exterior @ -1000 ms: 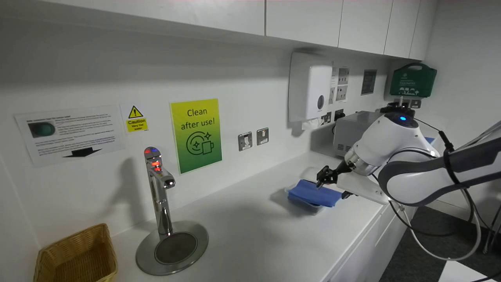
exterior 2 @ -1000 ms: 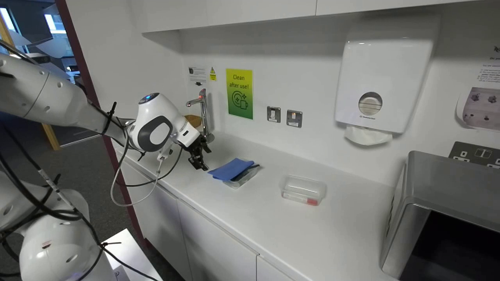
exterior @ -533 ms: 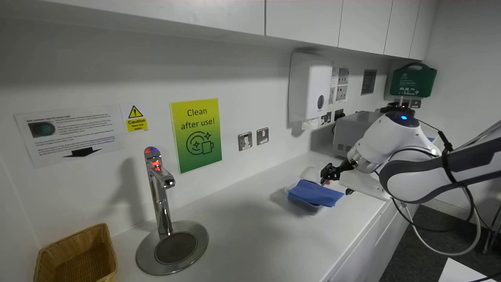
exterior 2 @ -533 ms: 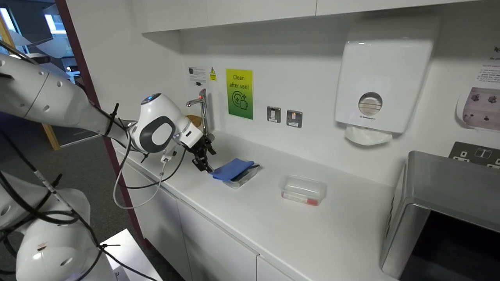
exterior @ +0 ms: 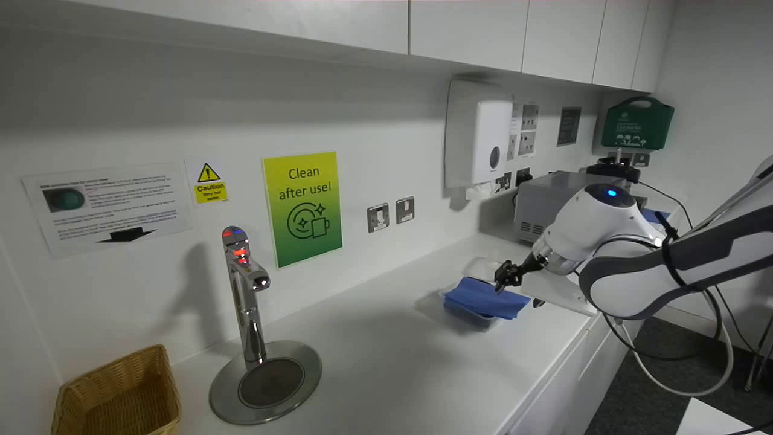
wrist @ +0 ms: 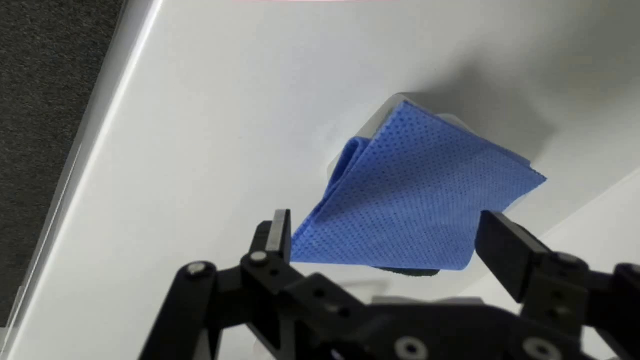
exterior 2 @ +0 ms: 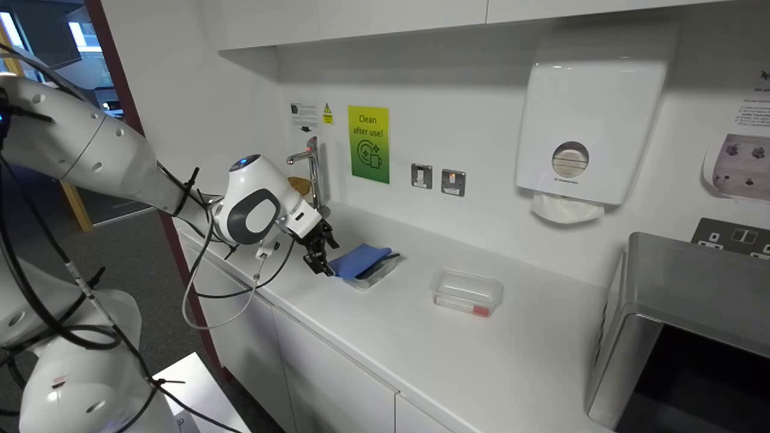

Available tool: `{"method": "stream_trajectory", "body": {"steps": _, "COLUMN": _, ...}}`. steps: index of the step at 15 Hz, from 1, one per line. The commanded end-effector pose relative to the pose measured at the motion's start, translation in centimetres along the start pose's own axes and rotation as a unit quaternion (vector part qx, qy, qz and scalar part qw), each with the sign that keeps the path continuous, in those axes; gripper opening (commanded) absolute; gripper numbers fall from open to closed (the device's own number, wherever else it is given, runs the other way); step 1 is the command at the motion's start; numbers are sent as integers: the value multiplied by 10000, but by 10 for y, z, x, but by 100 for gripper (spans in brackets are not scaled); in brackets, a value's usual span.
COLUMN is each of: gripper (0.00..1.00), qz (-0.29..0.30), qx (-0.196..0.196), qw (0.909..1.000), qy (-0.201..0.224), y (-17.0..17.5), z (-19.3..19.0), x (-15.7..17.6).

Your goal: Move the black and blue towels to the counter

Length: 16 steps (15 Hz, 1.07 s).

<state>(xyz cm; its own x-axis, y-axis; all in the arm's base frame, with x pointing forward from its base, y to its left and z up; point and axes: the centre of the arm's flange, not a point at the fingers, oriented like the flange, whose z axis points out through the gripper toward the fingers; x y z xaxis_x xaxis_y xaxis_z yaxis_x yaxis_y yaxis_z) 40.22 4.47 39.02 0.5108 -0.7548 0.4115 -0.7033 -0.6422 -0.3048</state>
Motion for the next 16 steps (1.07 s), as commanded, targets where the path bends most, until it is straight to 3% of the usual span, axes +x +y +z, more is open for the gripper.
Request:
{"method": "stream_trajectory", "body": {"steps": 1, "gripper": 100, "qz": 75, "qx": 171, "qw": 9997, "qy": 128, "y": -1, "z": 15, "x": -9}}
{"method": "stream_trajectory", "body": {"steps": 16, "gripper": 100, "qz": 283, "qx": 346, "qw": 9985, "qy": 327, "y": 8, "z": 42, "x": 3}}
